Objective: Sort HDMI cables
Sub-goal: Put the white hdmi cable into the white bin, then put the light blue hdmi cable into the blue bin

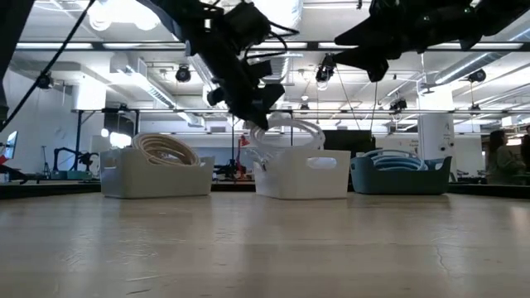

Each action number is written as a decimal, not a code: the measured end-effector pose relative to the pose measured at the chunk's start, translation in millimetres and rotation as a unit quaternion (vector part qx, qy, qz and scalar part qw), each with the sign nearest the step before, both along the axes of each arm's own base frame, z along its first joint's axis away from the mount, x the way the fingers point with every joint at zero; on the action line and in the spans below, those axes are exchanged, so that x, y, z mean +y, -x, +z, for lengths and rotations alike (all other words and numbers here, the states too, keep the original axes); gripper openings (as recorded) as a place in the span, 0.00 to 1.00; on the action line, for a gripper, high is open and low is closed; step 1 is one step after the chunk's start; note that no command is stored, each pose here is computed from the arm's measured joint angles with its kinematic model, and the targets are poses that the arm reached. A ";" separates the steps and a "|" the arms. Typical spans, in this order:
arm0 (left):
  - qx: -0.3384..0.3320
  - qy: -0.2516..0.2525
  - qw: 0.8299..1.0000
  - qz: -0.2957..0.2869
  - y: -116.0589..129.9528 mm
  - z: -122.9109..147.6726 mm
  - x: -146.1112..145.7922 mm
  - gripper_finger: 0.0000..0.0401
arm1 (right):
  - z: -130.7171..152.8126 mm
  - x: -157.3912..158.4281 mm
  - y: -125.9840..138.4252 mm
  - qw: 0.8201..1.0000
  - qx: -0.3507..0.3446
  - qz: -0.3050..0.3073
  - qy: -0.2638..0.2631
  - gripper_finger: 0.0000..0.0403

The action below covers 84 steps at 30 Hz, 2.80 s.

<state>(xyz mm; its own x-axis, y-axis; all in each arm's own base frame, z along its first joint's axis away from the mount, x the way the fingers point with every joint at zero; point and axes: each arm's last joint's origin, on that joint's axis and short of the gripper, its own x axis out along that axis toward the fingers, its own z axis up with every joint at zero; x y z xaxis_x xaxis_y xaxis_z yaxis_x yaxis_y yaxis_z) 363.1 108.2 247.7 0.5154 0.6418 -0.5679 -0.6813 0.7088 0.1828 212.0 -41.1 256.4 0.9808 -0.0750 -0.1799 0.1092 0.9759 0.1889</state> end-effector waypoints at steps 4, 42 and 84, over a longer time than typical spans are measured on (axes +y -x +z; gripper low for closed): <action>0.047 0.013 0.999 0.009 -6.1 0.8 1.8 0.22 | -2.0 0.1 0.4 1.000 0.010 -0.001 -0.009 0.55; -0.069 -0.015 0.979 -0.189 64.8 29.8 -70.0 0.42 | 8.6 69.5 -9.8 0.998 0.006 0.022 -0.056 0.55; -0.153 -0.007 0.965 -0.212 108.4 7.2 -76.1 0.42 | -122.2 231.7 1.0 0.573 0.794 -0.006 -0.202 0.55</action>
